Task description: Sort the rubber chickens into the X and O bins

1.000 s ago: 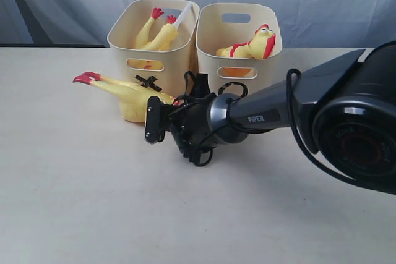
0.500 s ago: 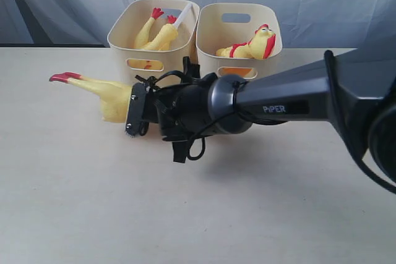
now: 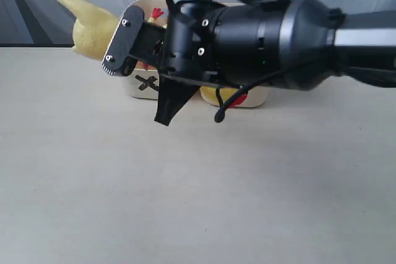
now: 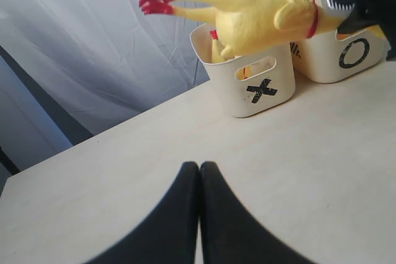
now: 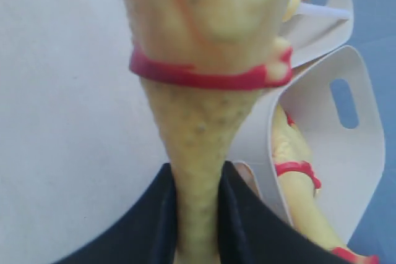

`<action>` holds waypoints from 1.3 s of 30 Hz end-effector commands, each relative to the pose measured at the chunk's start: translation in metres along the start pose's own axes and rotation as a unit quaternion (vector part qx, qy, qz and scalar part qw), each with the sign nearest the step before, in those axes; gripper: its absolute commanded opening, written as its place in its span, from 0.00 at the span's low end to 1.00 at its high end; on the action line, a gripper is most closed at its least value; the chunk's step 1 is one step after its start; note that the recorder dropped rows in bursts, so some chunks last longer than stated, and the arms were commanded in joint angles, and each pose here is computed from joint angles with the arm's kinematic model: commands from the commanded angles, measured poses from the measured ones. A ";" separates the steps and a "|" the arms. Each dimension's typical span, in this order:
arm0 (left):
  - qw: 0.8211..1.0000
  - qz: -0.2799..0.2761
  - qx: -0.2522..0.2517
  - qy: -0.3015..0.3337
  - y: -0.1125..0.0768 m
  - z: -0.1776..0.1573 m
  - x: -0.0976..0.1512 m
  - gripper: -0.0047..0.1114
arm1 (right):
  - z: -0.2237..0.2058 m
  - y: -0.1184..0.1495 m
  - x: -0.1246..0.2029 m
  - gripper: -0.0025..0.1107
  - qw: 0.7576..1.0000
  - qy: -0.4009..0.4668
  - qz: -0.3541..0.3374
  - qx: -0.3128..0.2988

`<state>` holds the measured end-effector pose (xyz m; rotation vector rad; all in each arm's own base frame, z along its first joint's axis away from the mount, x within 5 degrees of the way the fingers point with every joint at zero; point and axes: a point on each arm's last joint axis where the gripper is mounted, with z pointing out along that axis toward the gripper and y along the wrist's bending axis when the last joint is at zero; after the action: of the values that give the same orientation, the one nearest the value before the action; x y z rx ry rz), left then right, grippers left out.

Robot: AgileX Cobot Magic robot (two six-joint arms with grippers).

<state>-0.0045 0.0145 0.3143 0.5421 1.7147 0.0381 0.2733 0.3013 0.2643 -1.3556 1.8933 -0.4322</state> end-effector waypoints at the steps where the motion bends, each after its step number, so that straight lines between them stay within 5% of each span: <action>1: 1.000 -0.001 -0.001 -0.001 0.000 0.000 0.001 0.04 | -0.026 -0.019 -0.001 0.01 0.999 -0.020 0.019 0.019; 26: 1.000 -0.001 -0.001 -0.001 0.000 0.000 0.001 0.04 | -0.038 -0.113 0.056 0.01 0.973 0.079 0.073 0.202; 39: 1.000 -0.002 0.000 -0.001 0.000 0.000 0.001 0.04 | -0.004 -0.149 0.076 0.01 0.946 0.141 0.012 0.290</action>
<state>-0.0046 0.0146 0.3138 0.5432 1.7202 0.0387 0.3441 0.1769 0.3349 -0.9233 1.8350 -1.0346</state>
